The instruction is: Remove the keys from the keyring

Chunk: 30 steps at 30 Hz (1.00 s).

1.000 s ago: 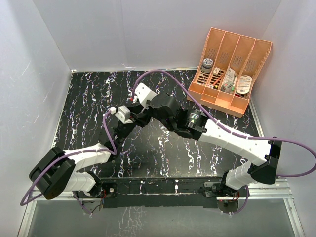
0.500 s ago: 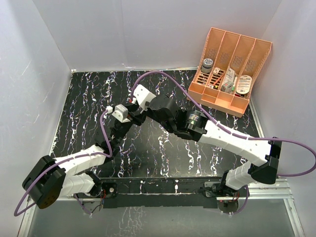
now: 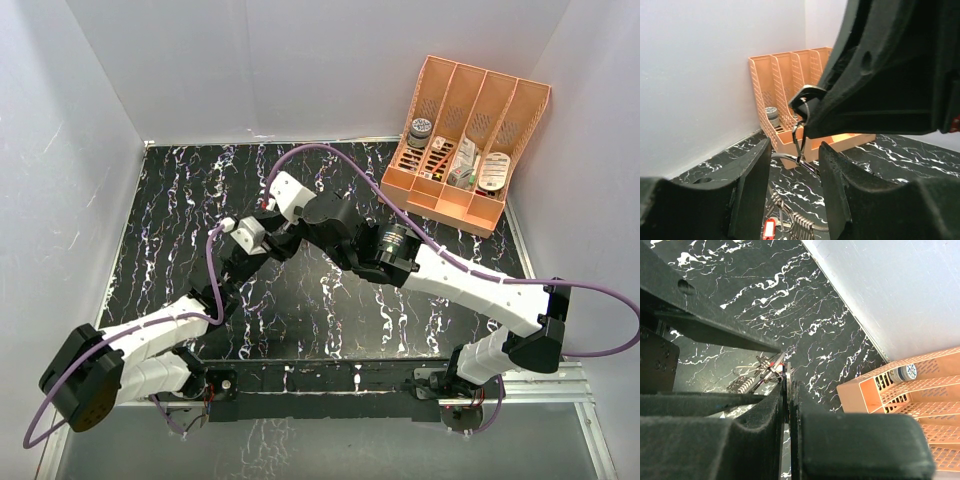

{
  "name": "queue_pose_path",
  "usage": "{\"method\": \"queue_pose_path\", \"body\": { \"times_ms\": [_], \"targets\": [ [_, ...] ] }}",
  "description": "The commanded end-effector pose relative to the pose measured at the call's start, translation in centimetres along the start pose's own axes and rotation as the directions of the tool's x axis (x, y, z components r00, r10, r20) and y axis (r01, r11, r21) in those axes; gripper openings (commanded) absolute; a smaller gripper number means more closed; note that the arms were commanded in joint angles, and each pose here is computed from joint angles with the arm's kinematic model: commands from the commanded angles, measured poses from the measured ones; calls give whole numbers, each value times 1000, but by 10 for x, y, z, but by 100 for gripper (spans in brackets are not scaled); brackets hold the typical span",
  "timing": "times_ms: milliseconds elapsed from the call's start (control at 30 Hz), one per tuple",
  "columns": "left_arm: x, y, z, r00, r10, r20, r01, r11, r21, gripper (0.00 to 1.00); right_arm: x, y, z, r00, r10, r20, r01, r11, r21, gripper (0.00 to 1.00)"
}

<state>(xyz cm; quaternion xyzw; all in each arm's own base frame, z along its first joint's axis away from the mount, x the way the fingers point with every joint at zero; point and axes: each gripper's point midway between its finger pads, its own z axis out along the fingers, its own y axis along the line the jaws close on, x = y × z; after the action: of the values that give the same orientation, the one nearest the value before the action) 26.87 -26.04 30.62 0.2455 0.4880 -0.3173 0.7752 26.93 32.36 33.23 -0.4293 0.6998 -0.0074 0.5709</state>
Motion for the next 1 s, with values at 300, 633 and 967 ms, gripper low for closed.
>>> {"method": "queue_pose_path", "body": {
  "times_ms": [300, 633, 967],
  "targets": [
    [-34, -12, -6, 998, -58, 23, 57, 997, 59, 51, -42, -33, -20, 991, 68, 116, -77, 994, 79, 0],
    [-55, -5, -2, 997, -74, 26, 74, 997, 16, 59, -43, -27, -10, 997, -78, 16, 76, 993, 89, 0],
    [-53, 21, -16, 991, -72, 117, 88, 987, -134, 58, -36, -31, -9, 972, -186, -141, 208, 964, 162, 0]
  ]
}}
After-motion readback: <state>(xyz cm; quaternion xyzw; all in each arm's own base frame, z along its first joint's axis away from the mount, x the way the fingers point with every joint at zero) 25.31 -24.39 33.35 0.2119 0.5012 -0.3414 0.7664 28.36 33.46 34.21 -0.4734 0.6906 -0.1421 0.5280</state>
